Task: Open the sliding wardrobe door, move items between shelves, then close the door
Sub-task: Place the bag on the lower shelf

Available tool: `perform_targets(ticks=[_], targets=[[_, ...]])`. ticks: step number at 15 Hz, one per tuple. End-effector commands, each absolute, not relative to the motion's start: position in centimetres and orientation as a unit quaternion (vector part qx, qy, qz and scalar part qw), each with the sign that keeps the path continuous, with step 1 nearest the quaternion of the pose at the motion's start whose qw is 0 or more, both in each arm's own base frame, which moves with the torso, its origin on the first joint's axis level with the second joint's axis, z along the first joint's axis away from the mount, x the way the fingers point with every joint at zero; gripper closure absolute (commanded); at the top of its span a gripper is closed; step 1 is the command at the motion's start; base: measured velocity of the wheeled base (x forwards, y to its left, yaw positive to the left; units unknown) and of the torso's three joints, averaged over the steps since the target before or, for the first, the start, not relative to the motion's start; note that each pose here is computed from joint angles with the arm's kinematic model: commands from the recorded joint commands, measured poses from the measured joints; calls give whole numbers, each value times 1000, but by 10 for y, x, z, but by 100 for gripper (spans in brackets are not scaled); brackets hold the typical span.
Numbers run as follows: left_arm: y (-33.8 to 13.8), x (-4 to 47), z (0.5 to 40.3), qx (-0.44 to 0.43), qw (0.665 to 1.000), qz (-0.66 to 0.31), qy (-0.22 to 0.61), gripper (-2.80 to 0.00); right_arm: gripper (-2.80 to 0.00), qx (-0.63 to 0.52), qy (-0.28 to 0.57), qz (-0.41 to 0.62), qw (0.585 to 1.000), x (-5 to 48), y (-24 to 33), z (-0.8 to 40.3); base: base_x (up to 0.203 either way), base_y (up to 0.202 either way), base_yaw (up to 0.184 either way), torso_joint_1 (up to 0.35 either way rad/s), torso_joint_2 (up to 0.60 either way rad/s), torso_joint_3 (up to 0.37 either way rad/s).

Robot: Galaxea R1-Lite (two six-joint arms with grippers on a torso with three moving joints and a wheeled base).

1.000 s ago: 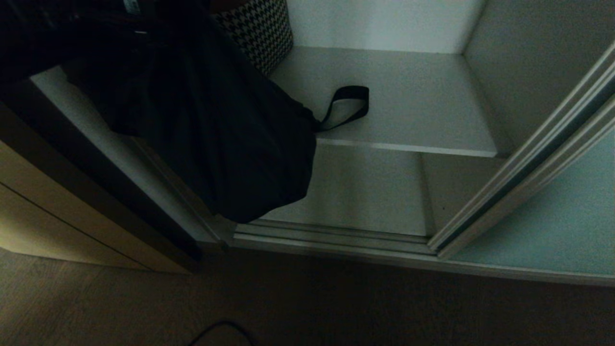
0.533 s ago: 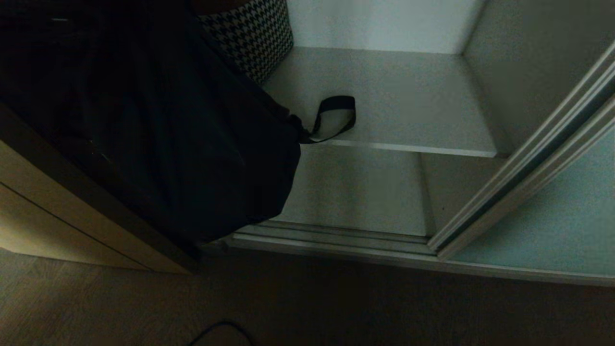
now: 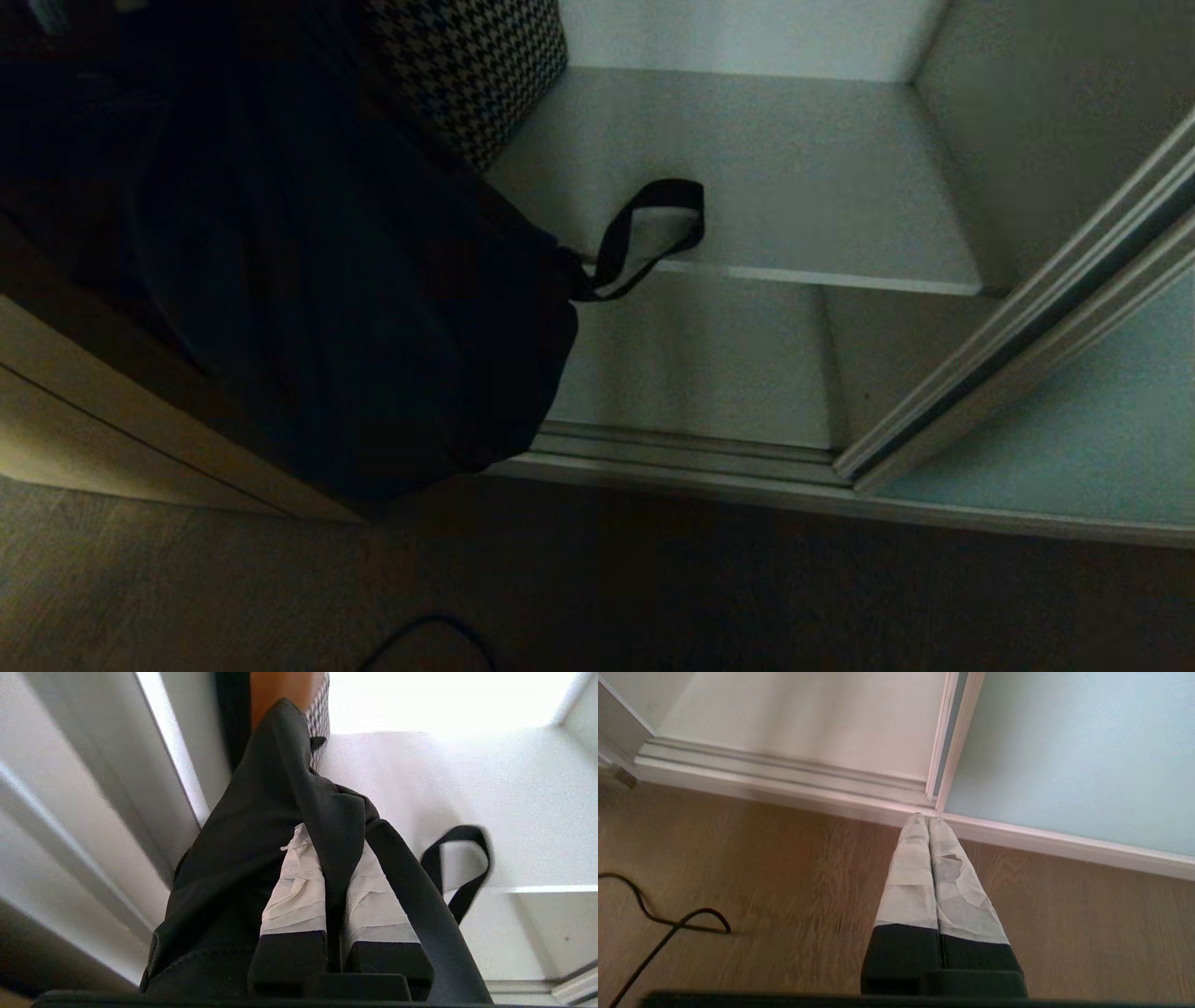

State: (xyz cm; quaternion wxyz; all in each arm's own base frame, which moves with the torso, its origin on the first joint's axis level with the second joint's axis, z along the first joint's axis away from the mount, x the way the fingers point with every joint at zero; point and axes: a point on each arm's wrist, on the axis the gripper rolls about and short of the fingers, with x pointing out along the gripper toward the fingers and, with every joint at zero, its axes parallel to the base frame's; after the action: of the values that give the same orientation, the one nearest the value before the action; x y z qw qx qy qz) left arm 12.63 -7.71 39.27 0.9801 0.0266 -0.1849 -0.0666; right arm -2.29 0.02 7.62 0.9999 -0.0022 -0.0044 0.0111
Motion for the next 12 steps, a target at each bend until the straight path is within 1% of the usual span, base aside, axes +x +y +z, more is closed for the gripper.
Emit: perform_targets(ticks=[1,8,12], targets=[[-78,128,392,28,980,-66,-184,0,0,-2,-5,11,1000,-23,0,76,0,0,0,2,2,-193],[-86,135,387,36,981,-84,-174,0,0,-2,-5,11,1000,-23,0,76,0,0,0,1,3,-196],[-101,141,381,43,979,-115,-163,0,0,-2,-5,11,1000,-23,0,76,0,0,0,2,2,-197]])
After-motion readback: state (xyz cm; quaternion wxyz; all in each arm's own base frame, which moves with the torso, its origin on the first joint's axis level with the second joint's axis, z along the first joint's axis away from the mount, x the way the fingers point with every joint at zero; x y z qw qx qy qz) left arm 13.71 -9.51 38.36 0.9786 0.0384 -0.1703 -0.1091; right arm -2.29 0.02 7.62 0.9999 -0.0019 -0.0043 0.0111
